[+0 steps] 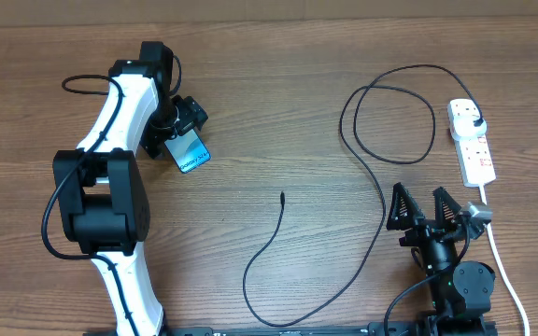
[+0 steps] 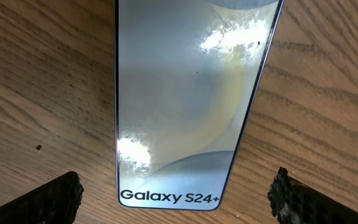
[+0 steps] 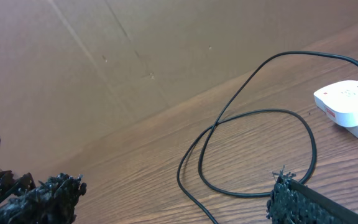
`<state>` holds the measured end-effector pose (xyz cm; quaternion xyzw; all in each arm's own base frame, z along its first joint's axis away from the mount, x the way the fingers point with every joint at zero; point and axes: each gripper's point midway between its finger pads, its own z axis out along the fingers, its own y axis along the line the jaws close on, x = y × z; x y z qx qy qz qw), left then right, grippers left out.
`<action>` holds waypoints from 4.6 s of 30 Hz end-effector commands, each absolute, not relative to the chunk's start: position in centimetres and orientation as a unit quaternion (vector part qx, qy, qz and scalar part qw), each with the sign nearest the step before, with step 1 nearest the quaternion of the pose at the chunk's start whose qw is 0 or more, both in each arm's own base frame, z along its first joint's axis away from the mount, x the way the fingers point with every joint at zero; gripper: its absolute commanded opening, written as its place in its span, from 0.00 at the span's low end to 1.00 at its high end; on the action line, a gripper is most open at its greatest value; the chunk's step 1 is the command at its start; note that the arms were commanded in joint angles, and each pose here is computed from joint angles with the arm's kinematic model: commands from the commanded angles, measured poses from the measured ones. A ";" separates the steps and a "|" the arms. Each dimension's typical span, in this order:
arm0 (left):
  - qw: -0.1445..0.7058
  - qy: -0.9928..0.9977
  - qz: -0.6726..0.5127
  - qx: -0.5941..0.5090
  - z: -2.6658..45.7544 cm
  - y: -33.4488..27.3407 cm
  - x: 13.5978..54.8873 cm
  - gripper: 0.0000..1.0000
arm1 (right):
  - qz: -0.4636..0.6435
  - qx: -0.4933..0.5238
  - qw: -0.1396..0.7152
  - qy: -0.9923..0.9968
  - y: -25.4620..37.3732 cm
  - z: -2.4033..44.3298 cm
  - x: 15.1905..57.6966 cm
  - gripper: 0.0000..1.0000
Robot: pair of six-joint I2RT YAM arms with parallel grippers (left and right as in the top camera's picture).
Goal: Plug charger to phone and switch on socket
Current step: 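Lower the left gripper onto the phone and align with its edges, then close the left gripper on the phone's long sides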
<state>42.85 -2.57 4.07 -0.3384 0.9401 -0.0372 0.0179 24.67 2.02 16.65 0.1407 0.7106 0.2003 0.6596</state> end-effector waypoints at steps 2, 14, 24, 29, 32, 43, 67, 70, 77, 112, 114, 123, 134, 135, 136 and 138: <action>0.021 0.937 -0.028 -0.348 3.7 -2.2 43.1 1.00 | 0.200 0.137 0.660 0.711 2.1 16.4 24.7 1.00; 0.026 0.938 -0.017 -0.346 3.6 -2.0 43.1 1.00 | 0.200 0.137 0.659 0.712 2.1 16.4 24.7 1.00; 0.026 0.940 -0.021 -0.340 2.2 -2.6 42.8 1.00 | 0.200 0.137 0.659 0.712 2.1 16.4 24.7 1.00; 0.024 0.940 -0.020 -0.340 2.1 -2.6 42.7 1.00 | 0.200 0.137 0.660 0.711 2.1 16.4 24.7 1.00; 0.031 0.940 -0.022 -0.340 2.1 -2.6 43.0 1.00 | 0.200 0.137 0.659 0.712 2.1 16.4 24.7 1.00; 0.029 0.942 -0.021 -0.334 1.3 -3.1 42.7 1.00 | 0.200 0.137 0.659 0.712 2.1 16.4 24.7 1.00; 0.037 0.928 -0.020 -0.371 1.3 -2.9 43.1 1.00 | 0.200 0.137 0.660 0.711 2.1 16.4 24.7 1.00; 0.038 0.928 -0.007 -0.371 1.3 -2.5 42.8 1.00 | 0.200 0.137 0.659 0.712 2.1 16.4 24.7 1.00; 0.036 0.928 -0.005 -0.372 1.3 -2.4 42.7 1.00 | 0.200 0.137 0.659 0.712 2.1 16.4 24.7 1.00; 0.032 0.924 -0.011 -0.380 0.0 -2.7 43.1 1.00 | 0.200 0.137 0.660 0.711 2.1 16.4 24.7 1.00; 0.030 0.924 -0.013 -0.380 0.0 -2.8 43.1 1.00 | 0.200 0.137 0.659 0.712 2.1 16.4 24.7 1.00; 0.023 0.924 0.002 -0.381 -0.1 -2.4 42.4 1.00 | 0.200 0.137 0.659 0.712 2.1 16.4 24.7 1.00; 0.017 0.921 0.012 -0.390 -0.1 -2.1 42.0 1.00 | 0.200 0.137 0.659 0.712 2.1 16.4 24.7 1.00; 0.016 0.920 0.015 -0.392 -0.1 -2.0 41.9 1.00 | 0.200 0.137 0.659 0.712 2.1 16.4 24.7 1.00; 0.016 0.918 0.019 -0.395 -0.1 -1.9 41.8 1.00 | 0.200 0.137 0.659 0.712 2.1 16.4 24.7 1.00; 0.014 0.916 0.026 -0.401 -0.3 -1.7 41.6 1.00 | 0.200 0.137 0.659 0.712 2.1 16.4 24.7 1.00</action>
